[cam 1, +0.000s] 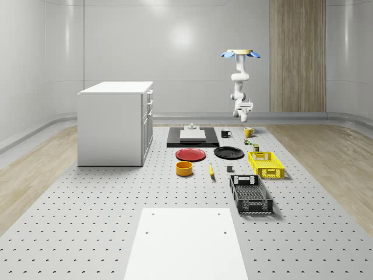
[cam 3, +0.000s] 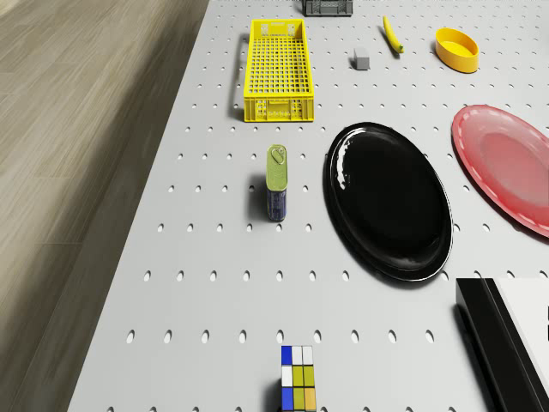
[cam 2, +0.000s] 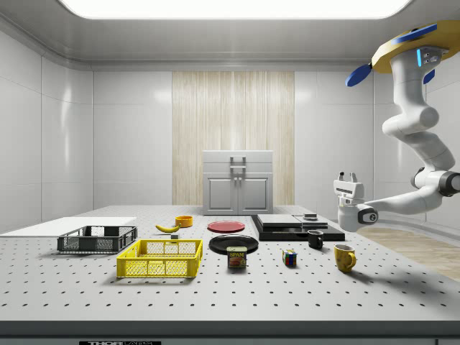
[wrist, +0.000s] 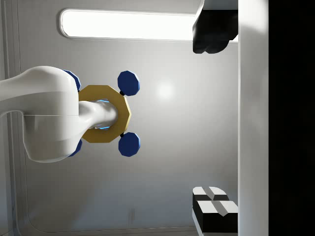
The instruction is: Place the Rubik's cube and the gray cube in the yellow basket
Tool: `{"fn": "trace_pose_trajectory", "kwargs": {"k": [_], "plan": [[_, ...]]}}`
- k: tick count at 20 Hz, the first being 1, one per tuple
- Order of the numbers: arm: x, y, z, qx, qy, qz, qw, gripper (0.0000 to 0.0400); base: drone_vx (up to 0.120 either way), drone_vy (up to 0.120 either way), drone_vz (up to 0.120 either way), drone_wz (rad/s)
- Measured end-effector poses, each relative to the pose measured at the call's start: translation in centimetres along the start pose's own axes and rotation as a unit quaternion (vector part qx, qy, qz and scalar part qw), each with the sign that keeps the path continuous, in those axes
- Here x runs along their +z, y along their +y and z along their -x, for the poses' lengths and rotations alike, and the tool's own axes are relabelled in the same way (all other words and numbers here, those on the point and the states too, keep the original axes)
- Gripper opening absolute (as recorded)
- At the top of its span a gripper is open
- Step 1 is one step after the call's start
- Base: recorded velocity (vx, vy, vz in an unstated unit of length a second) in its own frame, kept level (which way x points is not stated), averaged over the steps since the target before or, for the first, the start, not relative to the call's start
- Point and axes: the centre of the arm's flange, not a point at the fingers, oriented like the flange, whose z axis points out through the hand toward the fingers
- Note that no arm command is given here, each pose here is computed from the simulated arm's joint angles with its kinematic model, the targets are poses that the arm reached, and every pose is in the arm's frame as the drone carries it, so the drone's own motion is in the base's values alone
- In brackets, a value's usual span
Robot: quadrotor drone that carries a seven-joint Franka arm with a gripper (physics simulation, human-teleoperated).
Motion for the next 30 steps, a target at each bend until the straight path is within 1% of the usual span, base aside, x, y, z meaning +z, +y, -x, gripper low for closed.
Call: {"fn": "trace_pose_trajectory", "kwargs": {"k": [6, 10, 12, 14, 17, 19, 20, 22, 23, 24, 26, 28, 30], "plan": [[0.0, -0.5, 0.6, -0.001, 0.031, 0.028, 0.999, 0.04, 0.12, 0.0, 0.0, 0.0], [0.2, -1.4, 1.5, -0.002, 0.076, 0.071, 0.995, 0.04, 0.12, 0.0, 0.0, 0.0], [0.5, -2.1, 2.2, -0.003, 0.112, 0.106, 0.988, 0.04, 0.12, 0.0, 0.0, 0.0], [1.0, -3.0, 3.1, -0.004, 0.16, 0.153, 0.975, 0.04, 0.12, 0.0, 0.0, 0.0], [2.7, -4.7, 4.9, -0.006, 0.262, 0.255, 0.931, 0.04, 0.12, 0.0, -0.107, 0.0], [4.8, -5.8, 6.1, -0.008, 0.349, 0.342, 0.872, 0.04, 0.1, 0.0, -0.12, 0.0], [6.2, -6.3, 6.6, -0.009, 0.396, 0.389, 0.831, 0.04, 0.0, 0.0, -0.12, 0.0], [9.5, -6.8, 7.1, -0.011, 0.489, 0.484, 0.726, 0.04, 0.02, 0.0, -0.12, 0.0], [11.2, -6.7, 7.1, -0.012, 0.532, 0.527, 0.663, 0.04, 0.12, 0.0, -0.12, 0.0], [12.9, -6.5, 6.9, -0.013, 0.569, 0.565, 0.597, 0.04, 0.12, 0.0, -0.12, 0.0], [15.6, -5.5, 5.9, -0.014, 0.627, 0.624, 0.466, 0.04, 0.12, 0.0, -0.12, 0.0], [17.5, -4.3, 4.8, -0.015, 0.663, 0.662, 0.35, 0.04, 0.12, 0.0, -0.12, 0.0], [18.6, -3.2, 3.7, -0.016, 0.683, 0.683, 0.258, 0.04, 0.12, 0.0, -0.12, 0.0]]}}
